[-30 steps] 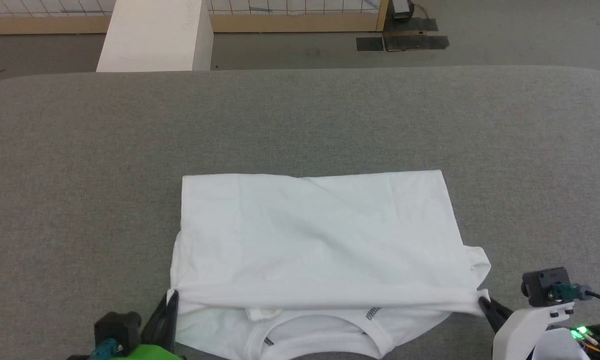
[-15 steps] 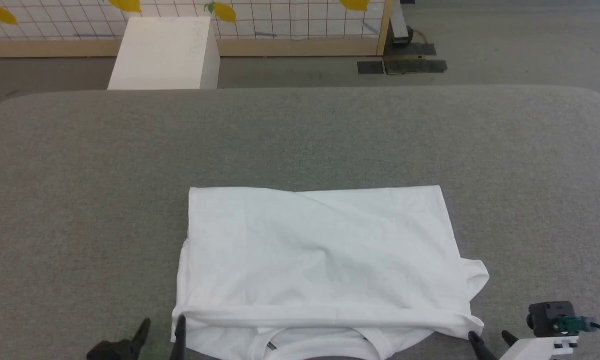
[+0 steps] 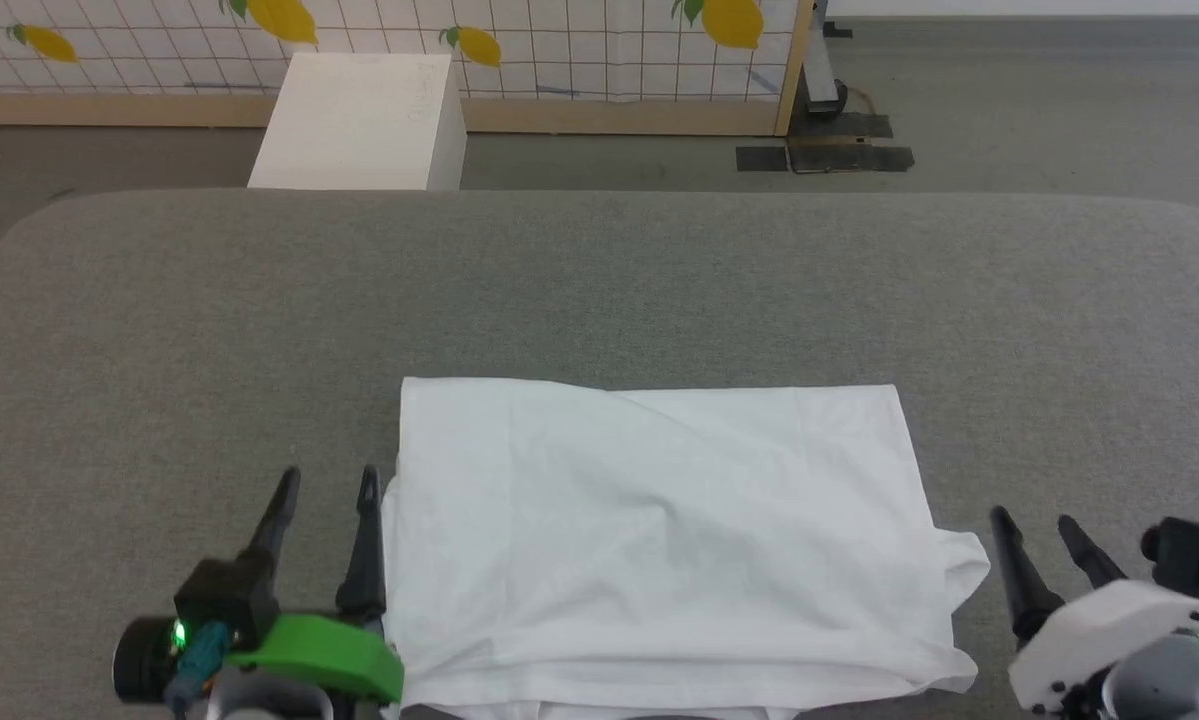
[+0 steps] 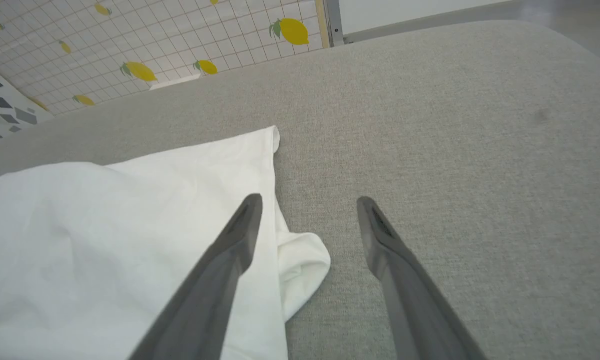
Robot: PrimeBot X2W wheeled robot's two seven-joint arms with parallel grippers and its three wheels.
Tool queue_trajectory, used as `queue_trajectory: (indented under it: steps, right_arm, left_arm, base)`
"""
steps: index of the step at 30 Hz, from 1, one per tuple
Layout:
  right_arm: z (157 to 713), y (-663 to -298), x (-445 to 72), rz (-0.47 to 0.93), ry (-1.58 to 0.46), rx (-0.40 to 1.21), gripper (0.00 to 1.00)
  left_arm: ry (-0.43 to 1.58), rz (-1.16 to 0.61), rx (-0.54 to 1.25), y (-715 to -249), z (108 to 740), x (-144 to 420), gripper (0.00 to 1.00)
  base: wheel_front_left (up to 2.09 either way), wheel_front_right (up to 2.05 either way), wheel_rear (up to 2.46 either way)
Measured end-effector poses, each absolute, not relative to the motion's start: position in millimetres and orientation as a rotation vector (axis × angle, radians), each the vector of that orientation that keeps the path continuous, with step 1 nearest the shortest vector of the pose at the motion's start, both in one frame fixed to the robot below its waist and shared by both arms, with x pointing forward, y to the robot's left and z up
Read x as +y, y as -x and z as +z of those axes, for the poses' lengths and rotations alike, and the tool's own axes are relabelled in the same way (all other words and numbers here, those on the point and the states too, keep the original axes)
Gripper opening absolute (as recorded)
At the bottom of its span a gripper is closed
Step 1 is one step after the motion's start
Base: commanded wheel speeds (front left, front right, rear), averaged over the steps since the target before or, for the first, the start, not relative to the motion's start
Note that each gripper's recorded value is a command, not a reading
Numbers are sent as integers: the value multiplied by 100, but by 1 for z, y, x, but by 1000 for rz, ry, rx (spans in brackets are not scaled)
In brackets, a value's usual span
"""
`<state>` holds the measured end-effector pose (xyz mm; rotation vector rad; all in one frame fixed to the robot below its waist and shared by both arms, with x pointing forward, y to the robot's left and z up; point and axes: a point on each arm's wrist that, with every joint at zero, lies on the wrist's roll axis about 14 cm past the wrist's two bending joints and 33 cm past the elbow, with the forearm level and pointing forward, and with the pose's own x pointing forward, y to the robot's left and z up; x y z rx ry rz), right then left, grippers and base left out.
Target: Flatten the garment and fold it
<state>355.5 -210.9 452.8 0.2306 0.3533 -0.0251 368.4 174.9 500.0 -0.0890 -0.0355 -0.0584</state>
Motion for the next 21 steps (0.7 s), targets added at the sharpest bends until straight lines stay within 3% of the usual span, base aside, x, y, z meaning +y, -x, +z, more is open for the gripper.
queue_trajectory:
  steps: [18,19,20,21]
  right_arm:
    - [372,-368,-173,71,-231,815,100]
    - [372,-368,-172,79,-232,827,64]
    - [372,-368,-170,86,-233,833,39]
    - [372,-369,-169,92,-233,831,29]
  left_arm:
    - [80,-51,-71,-395,507,176,100]
    - [80,-46,-71,-395,507,176,100]
    - [78,-46,-70,-395,506,177,100]
    - [75,-45,-69,-395,506,177,100]
  base:
    - [0,0,0]
    - [0,0,0]
    - [0,0,0]
    - [0,0,0]
